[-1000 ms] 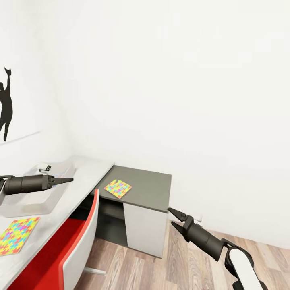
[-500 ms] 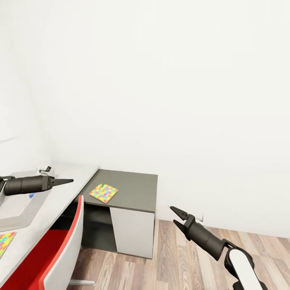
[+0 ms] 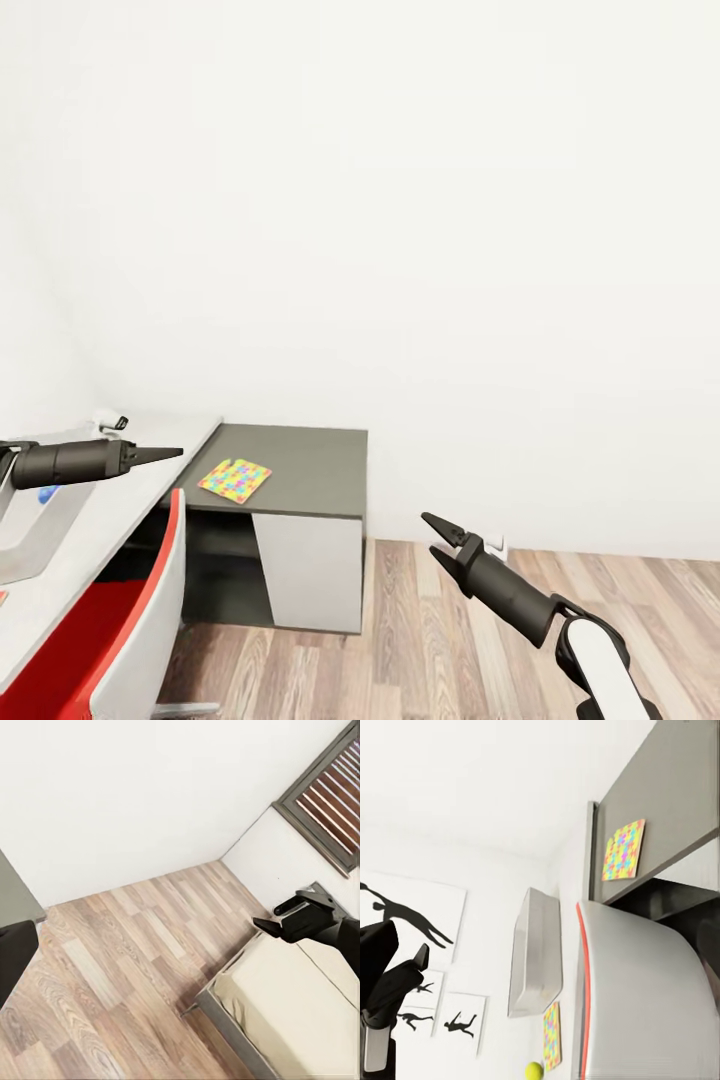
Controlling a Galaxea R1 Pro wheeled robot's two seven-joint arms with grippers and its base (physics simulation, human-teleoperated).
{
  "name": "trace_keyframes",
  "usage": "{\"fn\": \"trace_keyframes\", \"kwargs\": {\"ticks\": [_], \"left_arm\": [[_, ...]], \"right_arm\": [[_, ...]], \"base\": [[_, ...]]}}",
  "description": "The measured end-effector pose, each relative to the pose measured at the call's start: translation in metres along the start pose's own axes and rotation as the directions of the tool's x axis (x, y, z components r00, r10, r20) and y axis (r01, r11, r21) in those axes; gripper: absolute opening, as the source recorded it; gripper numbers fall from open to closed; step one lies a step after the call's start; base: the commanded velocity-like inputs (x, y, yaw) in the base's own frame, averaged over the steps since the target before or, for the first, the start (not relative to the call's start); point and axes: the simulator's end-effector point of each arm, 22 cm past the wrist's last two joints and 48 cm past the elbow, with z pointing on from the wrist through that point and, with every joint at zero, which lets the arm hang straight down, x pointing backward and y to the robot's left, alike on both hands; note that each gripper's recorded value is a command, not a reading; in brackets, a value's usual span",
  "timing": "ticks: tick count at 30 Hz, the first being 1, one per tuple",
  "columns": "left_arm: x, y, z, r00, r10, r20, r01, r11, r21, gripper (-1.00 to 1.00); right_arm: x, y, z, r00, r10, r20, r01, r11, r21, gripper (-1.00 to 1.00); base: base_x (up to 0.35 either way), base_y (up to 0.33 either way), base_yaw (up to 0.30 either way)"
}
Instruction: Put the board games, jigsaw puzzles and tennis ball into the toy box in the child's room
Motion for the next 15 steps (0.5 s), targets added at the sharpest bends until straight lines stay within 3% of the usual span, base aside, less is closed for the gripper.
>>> {"fn": "trace_keyframes", "kwargs": {"ticks": [15], "left_arm": [[0.0001,-0.0003,-0.0002,1.000,0.003,0.000,-0.003,1.000,-0.001,1.00]], "right_arm": [[-0.0005,-0.0009,-0.0006,1.000,0.001,0.004,-0.001,1.000,0.003,1.00]], "base": [[-0.039,0.012,-0.260]]}}
